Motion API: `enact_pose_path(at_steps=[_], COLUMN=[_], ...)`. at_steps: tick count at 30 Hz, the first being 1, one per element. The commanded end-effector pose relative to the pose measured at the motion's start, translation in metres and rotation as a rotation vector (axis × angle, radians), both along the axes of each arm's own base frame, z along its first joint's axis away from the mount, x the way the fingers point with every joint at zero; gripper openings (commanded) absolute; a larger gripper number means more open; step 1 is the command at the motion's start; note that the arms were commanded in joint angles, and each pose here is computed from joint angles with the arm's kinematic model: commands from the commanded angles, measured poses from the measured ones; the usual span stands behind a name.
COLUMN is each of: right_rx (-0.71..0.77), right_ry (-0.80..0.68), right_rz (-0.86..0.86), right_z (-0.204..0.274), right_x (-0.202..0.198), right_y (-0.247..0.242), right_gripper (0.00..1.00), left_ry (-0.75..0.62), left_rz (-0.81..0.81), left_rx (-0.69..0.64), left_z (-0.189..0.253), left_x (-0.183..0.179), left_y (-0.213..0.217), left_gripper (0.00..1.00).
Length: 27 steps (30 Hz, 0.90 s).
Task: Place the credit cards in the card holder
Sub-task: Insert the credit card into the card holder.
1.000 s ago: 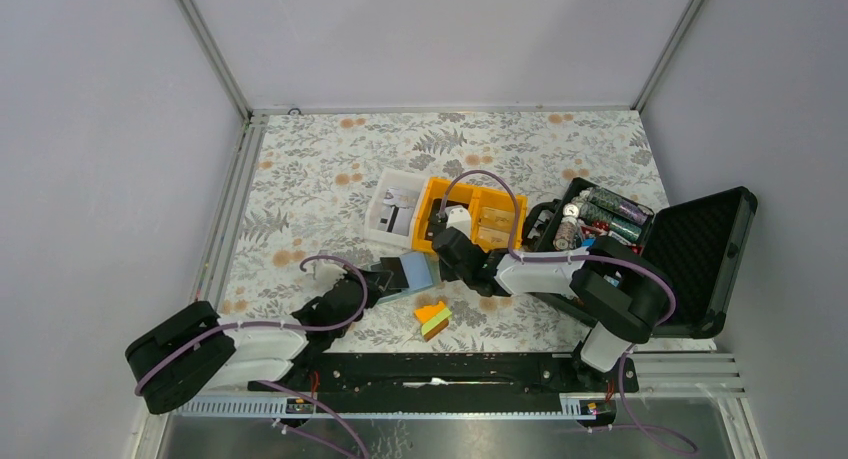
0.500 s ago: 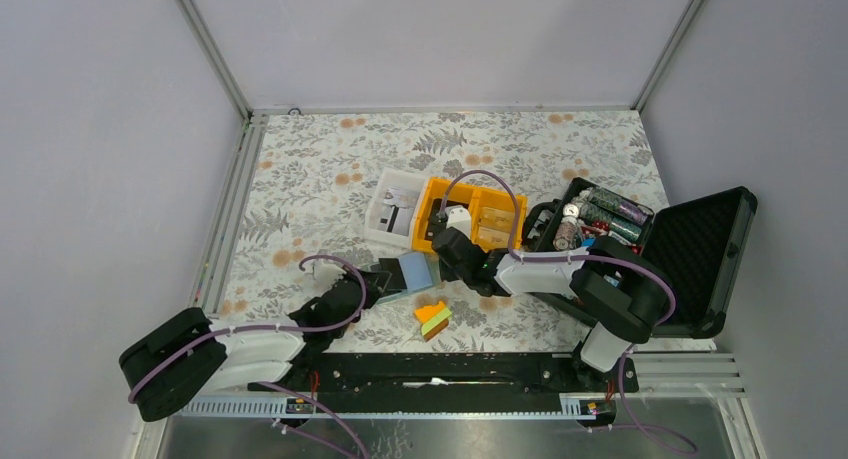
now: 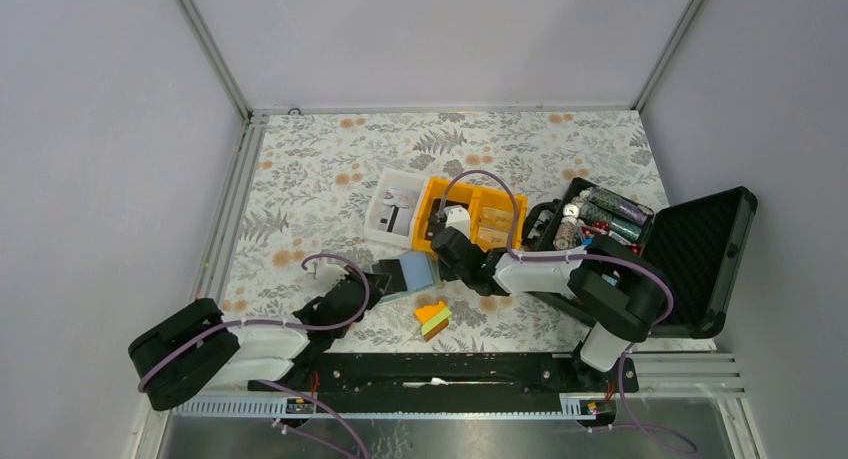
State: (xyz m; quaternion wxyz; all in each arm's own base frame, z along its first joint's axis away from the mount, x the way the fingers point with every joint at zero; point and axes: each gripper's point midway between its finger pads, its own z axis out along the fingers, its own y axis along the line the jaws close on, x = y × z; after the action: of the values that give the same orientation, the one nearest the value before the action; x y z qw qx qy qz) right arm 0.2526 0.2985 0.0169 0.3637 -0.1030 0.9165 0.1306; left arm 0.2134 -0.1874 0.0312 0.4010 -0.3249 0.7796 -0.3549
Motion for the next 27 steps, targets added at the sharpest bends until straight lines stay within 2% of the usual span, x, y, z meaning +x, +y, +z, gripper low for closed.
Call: enact_pose_path(at_steps=[1, 18, 27], right_rx=[0.017, 0.004, 0.005], right_ry=[-0.025, -0.01, -0.008], right_rz=[-0.034, -0.032, -0.033], right_z=[0.01, 0.004, 0.004], right_x=[0.01, 0.01, 0.01], right_y=[0.005, 0.006, 0.006], right_gripper=[0.0, 0.0, 0.0], left_ry=[0.033, 0.015, 0.012], left_rz=[-0.011, -0.012, -0.024], left_rx=[0.054, -0.04, -0.02], left_z=[-0.025, -0.015, -0.019], left_x=[-0.014, -0.014, -0.015], left_y=[0.015, 0.009, 0.009], left_gripper=[0.0, 0.0, 0.0])
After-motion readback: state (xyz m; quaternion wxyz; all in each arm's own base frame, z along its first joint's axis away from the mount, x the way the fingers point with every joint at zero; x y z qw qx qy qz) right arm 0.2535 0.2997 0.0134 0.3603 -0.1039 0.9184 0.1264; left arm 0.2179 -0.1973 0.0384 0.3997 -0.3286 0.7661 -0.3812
